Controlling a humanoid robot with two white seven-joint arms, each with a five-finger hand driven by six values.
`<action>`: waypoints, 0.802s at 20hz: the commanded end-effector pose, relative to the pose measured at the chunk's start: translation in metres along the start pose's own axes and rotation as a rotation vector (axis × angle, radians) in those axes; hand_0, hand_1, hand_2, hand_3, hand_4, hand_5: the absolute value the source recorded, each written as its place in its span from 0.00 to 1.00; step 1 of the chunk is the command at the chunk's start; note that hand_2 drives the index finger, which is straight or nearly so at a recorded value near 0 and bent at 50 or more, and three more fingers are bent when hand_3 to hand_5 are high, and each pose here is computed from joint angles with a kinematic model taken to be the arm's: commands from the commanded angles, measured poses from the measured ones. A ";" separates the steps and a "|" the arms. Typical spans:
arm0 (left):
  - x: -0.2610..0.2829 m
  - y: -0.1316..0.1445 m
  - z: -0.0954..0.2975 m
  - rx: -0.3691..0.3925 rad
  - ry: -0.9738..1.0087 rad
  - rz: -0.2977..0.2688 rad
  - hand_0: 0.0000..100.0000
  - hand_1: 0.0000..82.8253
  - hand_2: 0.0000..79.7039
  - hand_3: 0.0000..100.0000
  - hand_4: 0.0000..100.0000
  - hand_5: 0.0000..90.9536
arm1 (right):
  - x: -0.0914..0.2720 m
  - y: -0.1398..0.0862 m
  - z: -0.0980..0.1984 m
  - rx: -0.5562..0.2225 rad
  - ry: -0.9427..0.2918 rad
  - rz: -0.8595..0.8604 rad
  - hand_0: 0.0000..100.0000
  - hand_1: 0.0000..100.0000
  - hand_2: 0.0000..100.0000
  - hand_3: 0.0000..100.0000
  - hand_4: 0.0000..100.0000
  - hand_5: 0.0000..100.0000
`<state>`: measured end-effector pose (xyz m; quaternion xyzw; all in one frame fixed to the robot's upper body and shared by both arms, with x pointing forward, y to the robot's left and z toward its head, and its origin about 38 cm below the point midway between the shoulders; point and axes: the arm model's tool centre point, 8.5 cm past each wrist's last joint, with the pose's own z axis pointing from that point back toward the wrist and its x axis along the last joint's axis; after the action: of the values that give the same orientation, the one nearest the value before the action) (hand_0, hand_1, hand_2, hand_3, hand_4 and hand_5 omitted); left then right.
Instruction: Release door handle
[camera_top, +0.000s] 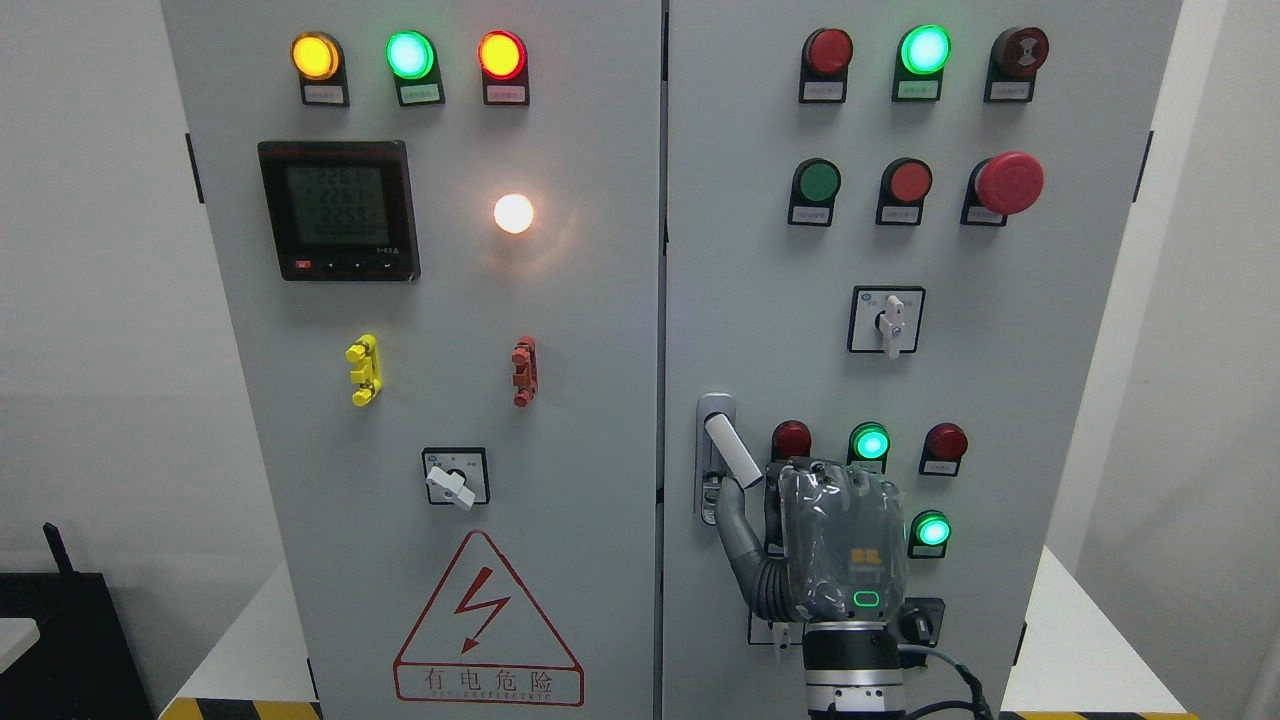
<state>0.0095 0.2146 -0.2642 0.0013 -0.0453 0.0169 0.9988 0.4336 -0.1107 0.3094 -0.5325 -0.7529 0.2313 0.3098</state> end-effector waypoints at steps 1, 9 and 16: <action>0.001 -0.001 0.000 -0.003 0.009 -0.027 0.12 0.47 0.00 0.00 0.00 0.00 | 0.000 -0.002 -0.001 -0.006 -0.001 -0.001 0.60 0.40 1.00 1.00 1.00 0.97; 0.002 0.000 0.000 -0.001 0.008 -0.029 0.12 0.47 0.00 0.00 0.00 0.00 | -0.001 -0.005 -0.002 -0.017 0.004 -0.001 0.61 0.39 1.00 1.00 1.00 0.97; 0.002 -0.001 0.000 -0.003 0.008 -0.029 0.12 0.47 0.00 0.00 0.00 0.00 | -0.003 -0.005 -0.002 -0.015 0.012 0.003 0.62 0.39 1.00 1.00 1.00 0.97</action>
<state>0.0095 0.2145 -0.2642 0.0004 -0.0453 0.0174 0.9988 0.4328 -0.1126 0.3128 -0.5344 -0.7538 0.2266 0.3079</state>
